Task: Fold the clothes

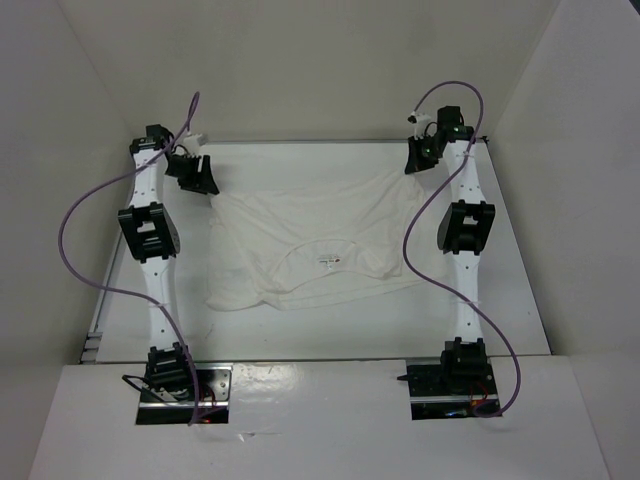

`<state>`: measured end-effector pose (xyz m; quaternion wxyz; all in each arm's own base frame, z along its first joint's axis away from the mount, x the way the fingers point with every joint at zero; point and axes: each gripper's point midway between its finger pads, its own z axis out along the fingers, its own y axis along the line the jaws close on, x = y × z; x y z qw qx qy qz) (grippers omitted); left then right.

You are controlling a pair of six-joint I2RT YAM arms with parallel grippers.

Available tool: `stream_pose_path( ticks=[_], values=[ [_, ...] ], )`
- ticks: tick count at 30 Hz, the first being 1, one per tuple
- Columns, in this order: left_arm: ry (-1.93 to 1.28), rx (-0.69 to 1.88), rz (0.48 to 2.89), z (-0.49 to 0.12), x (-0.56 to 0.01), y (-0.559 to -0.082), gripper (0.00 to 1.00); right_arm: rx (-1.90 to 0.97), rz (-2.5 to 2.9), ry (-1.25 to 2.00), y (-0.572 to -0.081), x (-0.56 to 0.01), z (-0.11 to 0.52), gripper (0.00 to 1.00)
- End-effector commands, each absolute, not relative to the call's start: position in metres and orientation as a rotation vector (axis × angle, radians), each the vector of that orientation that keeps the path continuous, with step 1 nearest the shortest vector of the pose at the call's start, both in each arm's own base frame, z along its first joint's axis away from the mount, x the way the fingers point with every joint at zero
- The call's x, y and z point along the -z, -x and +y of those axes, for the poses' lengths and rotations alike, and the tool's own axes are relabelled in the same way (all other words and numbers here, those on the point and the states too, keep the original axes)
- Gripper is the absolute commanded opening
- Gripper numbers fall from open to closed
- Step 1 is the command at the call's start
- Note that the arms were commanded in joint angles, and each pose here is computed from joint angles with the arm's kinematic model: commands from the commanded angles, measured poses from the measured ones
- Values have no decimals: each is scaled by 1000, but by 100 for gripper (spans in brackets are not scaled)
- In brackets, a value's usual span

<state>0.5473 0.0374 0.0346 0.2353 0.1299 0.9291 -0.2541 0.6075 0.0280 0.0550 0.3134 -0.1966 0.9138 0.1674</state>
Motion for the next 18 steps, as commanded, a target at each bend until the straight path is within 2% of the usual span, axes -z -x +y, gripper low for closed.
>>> stream_pose_path(
  ticks=[1, 10, 18],
  values=[
    [-366, 857, 2613, 17, -12, -527, 64, -410, 2349, 550, -609, -93, 34, 3],
    [-598, 901, 2665, -21, 1, -498, 64, -414, 2347, 561, -609, -93, 39, 3],
    [-597, 869, 2700, -7, 8, -492, 64, -407, 2360, 558, -607, -91, 38, 3]
  ],
)
